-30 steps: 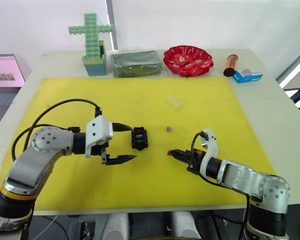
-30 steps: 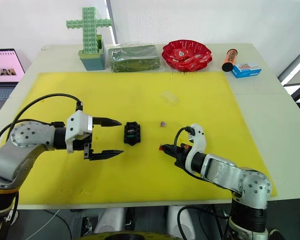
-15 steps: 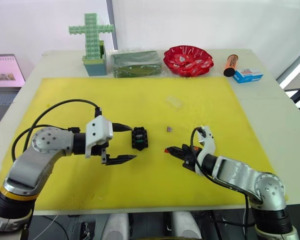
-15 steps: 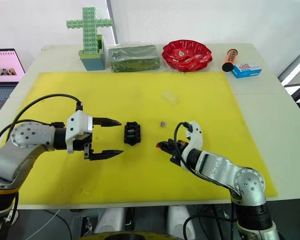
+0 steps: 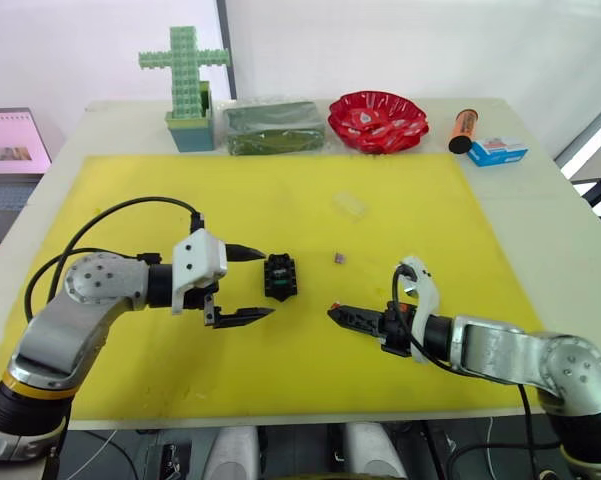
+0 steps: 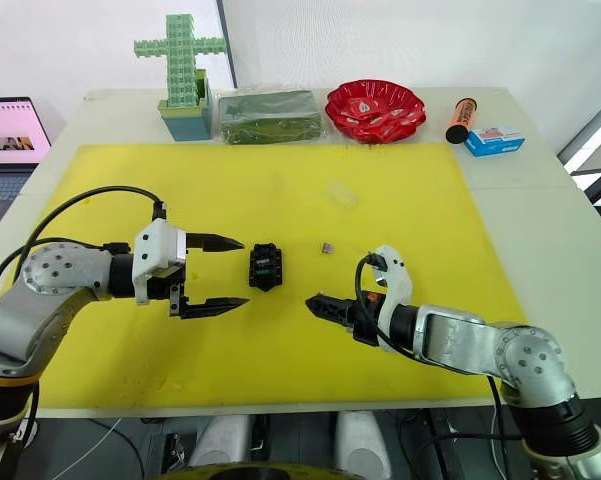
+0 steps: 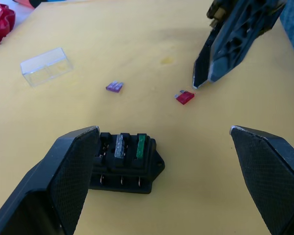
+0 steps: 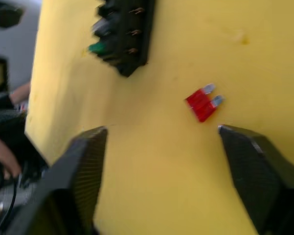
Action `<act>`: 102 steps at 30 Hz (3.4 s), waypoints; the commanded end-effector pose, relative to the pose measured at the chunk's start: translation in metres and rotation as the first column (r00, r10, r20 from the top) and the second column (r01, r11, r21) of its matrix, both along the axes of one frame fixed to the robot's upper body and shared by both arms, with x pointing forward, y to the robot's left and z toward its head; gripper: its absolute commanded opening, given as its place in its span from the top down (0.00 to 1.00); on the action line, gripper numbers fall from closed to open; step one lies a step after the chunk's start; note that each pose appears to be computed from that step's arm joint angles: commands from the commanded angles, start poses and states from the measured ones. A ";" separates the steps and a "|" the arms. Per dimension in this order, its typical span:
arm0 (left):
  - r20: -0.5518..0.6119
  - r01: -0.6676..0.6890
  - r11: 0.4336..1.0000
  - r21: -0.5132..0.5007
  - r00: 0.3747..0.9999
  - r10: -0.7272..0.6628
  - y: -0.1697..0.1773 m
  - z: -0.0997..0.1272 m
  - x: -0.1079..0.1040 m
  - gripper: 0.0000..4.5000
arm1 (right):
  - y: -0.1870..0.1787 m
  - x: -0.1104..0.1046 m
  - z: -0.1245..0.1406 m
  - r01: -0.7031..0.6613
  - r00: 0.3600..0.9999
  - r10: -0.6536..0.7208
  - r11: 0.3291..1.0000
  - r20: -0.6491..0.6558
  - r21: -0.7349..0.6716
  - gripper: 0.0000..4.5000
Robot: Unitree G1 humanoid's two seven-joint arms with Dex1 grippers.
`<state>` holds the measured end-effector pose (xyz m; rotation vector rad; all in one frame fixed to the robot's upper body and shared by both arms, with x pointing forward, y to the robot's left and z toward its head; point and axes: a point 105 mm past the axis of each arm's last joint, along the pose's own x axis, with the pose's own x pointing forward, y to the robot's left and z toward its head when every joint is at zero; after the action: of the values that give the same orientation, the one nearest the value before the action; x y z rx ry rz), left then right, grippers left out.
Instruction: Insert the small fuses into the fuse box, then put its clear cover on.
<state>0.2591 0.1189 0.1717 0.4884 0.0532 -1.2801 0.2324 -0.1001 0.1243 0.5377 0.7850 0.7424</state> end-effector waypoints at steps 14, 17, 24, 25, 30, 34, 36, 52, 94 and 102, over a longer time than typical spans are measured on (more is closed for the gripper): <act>0.048 0.024 1.000 0.000 0.999 -0.024 -0.004 0.008 0.005 0.00 | -0.004 0.031 0.025 -0.443 0.881 0.461 0.883 0.109 -0.157 0.00; 0.051 0.025 1.000 -0.001 0.998 -0.024 -0.005 0.008 0.005 0.00 | -0.004 0.039 0.027 -0.488 0.862 0.502 0.860 0.075 -0.147 0.00; 0.057 0.019 1.000 -0.006 0.998 -0.019 -0.007 0.007 0.003 0.00 | -0.004 0.048 0.019 -0.566 0.818 0.575 0.809 0.014 -0.161 0.00; 0.057 0.018 1.000 -0.007 0.998 -0.017 -0.007 0.007 0.003 0.00 | -0.002 0.048 0.019 -0.577 0.810 0.586 0.801 0.009 -0.158 0.00; 0.060 0.011 1.000 -0.014 0.998 -0.010 -0.008 0.006 0.001 0.00 | 0.002 0.054 0.008 -0.594 0.800 0.599 0.789 -0.014 -0.158 0.00; 0.061 0.008 1.000 -0.018 0.998 -0.007 -0.009 0.006 0.000 0.00 | 0.003 0.057 0.004 -0.599 0.797 0.603 0.786 -0.026 -0.150 0.00; 0.061 0.005 1.000 -0.018 0.998 -0.004 -0.008 0.006 0.000 0.00 | 0.004 0.057 0.003 -0.606 0.793 0.608 0.782 -0.039 -0.147 0.00; 0.068 -0.013 1.000 -0.021 0.998 0.014 -0.009 0.006 0.001 0.00 | 0.008 0.061 -0.007 -0.639 0.769 0.632 0.758 -0.094 -0.132 0.28; 0.083 -0.012 1.000 -0.021 0.996 0.014 -0.010 0.005 0.003 0.00 | -0.005 0.073 0.006 -0.569 0.821 0.570 0.810 -0.038 -0.142 0.99; 0.084 -0.003 1.000 -0.016 0.996 0.005 -0.012 0.003 0.004 0.00 | -0.023 0.055 0.005 -0.476 0.879 0.473 0.874 -0.059 -0.100 0.99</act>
<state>0.2655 0.1126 0.1697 0.5101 0.0117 -1.2286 0.2907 -0.1219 0.1173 0.2474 1.0367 1.1284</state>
